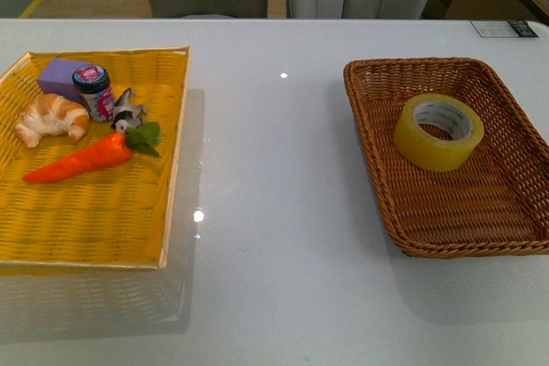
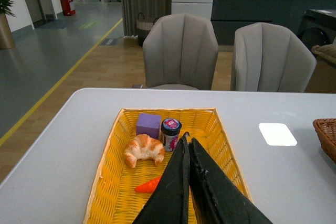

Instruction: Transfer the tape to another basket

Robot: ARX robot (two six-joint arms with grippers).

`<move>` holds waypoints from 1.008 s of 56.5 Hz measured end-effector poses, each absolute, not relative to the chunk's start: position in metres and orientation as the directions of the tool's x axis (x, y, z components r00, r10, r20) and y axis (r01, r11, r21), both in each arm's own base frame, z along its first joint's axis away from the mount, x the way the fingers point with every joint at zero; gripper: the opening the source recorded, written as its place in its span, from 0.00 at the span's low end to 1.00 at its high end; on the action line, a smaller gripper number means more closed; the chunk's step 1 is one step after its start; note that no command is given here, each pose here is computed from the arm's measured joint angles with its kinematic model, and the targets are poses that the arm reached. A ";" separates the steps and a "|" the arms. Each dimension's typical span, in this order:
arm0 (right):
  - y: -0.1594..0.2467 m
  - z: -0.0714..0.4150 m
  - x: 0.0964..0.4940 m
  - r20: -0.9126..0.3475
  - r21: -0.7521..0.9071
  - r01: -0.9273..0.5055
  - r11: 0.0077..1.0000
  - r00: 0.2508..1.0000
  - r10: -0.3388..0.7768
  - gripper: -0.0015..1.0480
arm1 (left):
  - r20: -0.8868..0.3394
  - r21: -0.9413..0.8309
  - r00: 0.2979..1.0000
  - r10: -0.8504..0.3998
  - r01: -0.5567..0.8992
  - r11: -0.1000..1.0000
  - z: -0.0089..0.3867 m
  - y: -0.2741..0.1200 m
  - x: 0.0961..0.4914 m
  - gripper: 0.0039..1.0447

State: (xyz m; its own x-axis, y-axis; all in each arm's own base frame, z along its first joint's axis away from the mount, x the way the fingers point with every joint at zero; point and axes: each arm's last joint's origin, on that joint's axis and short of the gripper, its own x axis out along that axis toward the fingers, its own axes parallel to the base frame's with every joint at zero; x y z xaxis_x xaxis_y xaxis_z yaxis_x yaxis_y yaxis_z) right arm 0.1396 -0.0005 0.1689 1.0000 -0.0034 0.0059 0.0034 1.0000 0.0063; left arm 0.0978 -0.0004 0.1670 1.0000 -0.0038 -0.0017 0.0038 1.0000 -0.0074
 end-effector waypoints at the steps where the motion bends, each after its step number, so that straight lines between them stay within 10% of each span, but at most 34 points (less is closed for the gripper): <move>1: -0.001 0.169 0.139 0.007 0.006 0.004 1.000 1.000 -0.004 0.02 | -0.002 -0.007 1.000 -0.004 0.004 1.000 0.167 0.000 0.098 0.01; 57: 0.000 0.174 0.109 0.023 0.006 0.004 1.000 1.000 -0.004 0.02 | -0.002 -0.007 1.000 -0.004 0.004 1.000 0.167 0.000 0.098 0.01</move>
